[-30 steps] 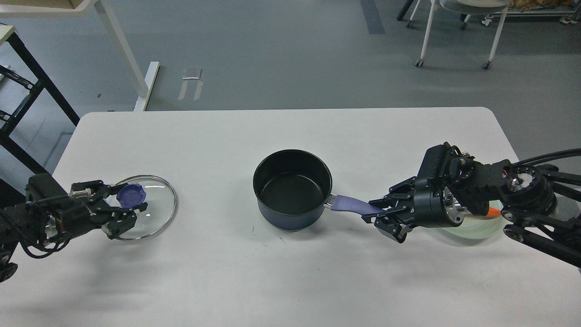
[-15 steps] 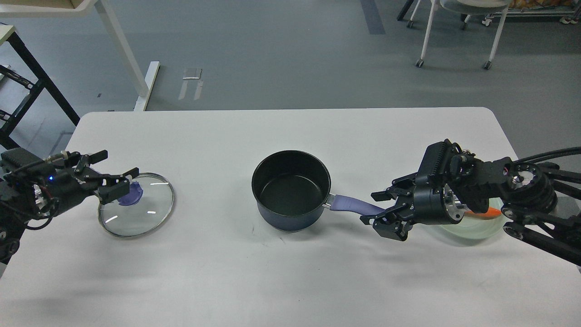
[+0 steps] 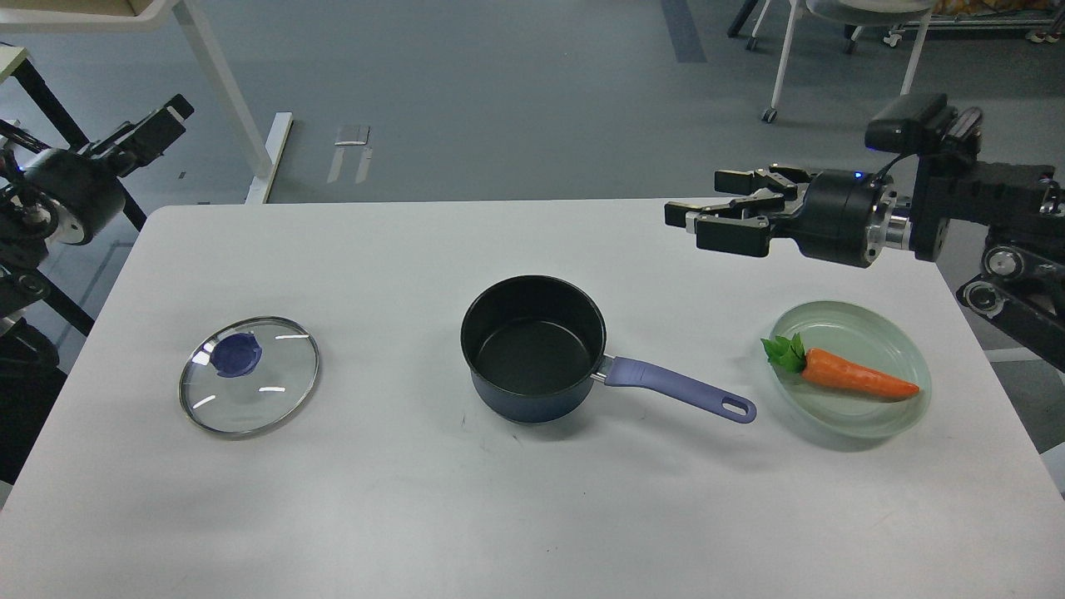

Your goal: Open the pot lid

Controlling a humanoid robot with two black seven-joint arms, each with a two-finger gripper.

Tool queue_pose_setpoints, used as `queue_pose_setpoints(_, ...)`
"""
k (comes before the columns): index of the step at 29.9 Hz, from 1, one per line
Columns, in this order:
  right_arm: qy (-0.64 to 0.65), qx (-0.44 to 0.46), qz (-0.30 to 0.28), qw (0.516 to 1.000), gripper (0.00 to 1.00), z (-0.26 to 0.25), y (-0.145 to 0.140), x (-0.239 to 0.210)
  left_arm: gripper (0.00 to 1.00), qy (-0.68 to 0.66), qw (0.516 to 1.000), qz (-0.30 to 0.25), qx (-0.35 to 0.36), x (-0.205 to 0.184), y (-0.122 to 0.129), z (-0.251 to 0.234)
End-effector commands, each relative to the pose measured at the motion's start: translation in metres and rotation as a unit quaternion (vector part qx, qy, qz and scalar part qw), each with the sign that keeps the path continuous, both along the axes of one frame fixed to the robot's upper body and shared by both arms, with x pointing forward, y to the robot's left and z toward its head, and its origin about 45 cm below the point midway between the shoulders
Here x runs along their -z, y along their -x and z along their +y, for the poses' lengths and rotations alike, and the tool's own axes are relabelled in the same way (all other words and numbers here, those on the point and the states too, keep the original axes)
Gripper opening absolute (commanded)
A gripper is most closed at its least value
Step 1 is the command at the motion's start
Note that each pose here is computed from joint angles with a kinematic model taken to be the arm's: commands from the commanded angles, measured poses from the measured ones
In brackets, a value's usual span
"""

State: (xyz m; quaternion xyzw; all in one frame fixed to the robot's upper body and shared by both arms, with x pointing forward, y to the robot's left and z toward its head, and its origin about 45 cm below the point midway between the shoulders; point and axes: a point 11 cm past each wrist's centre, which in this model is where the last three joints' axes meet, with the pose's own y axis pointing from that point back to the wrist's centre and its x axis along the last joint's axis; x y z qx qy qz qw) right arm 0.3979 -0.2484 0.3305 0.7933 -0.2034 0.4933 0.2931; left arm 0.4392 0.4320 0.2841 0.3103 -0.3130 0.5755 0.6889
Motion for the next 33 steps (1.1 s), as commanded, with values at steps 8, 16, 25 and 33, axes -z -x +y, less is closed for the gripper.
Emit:
queue_pose_setpoints(8,-0.368,0.184,0.009,0.911,1.0,-0.043,-0.05,-0.042,0.99,0.227,0.972,-0.015,-0.058,0.003,-0.033,-0.035)
queue_pose_setpoints(16,-0.539,0.251,0.063,0.802,1.0,-0.063,-0.072,-0.042,0.99,0.395,0.916,-0.009,-0.066,0.0,-0.048,-0.041)
queue_pose_setpoints(25,-0.718,0.327,0.164,0.592,1.0,-0.072,-0.099,0.012,0.99,0.517,0.853,0.002,-0.075,0.025,-0.047,-0.06)
queue_pose_setpoints(33,-0.809,0.314,0.252,0.428,1.0,-0.07,-0.089,0.06,0.99,0.637,0.767,0.0,-0.073,0.042,-0.041,-0.073)
